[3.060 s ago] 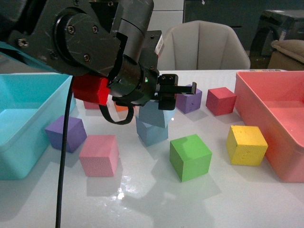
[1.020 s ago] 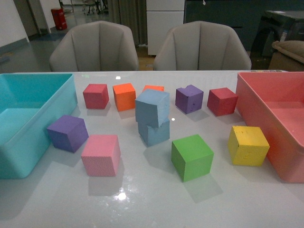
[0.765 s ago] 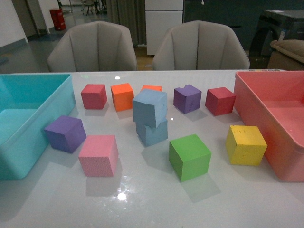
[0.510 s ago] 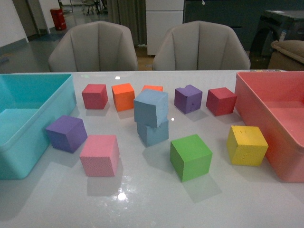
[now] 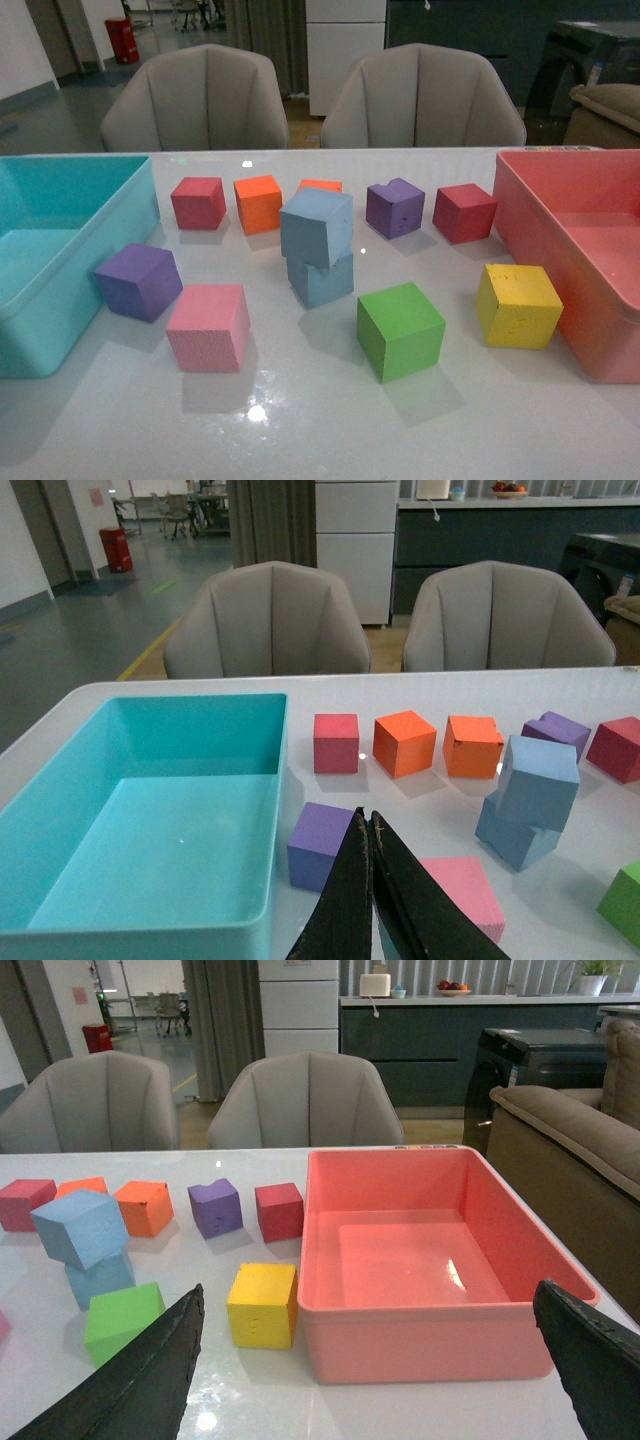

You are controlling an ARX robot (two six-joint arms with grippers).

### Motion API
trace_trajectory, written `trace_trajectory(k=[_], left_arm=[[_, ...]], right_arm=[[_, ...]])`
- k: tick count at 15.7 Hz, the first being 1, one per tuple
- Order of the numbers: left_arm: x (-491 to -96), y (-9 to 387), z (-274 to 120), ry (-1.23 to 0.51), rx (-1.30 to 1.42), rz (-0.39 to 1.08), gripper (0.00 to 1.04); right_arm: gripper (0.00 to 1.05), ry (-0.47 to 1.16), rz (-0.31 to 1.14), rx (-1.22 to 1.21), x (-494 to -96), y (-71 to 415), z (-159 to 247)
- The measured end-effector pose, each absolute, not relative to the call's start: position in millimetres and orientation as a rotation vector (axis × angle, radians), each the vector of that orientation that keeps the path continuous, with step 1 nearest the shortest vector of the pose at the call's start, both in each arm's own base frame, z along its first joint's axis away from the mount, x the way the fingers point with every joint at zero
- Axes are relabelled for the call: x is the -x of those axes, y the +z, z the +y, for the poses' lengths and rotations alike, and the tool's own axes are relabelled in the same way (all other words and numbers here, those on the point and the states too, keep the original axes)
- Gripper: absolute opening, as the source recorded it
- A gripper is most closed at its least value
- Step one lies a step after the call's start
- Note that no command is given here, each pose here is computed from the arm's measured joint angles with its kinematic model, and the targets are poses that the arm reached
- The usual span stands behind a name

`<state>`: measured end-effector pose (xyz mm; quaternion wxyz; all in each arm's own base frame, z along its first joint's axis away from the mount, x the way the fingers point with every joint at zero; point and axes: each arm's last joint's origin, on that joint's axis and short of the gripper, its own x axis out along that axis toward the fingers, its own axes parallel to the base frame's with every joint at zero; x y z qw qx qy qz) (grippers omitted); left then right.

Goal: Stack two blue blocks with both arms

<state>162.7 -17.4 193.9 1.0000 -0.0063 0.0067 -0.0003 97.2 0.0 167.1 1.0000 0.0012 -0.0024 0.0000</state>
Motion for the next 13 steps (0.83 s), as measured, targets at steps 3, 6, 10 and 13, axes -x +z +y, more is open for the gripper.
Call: trace_trajectory(k=[3,6,10,13], left_arm=[[-147.8,185.6,-7.9,0.001,0.014,0.007,0.02],[-136.2,178.3,0.2,0.003,0.014,0.006,0.02],[-126.1,167.8,-0.3,-0.002,0.014,0.006,0.02],[-119.0,170.4,-0.2,-0.002,0.014,-0.014,0.02]], right_arm=[[0.98,0.0,-0.005,-0.002,-97.2,167.1,0.0],[0.98,0.0,-0.005,-0.002,-97.2,167.1,0.0],[0.98,0.0,-0.005,-0.002,-97.2,167.1,0.0],[0.98,0.0,-0.005,-0.002,-97.2,167.1,0.0]])
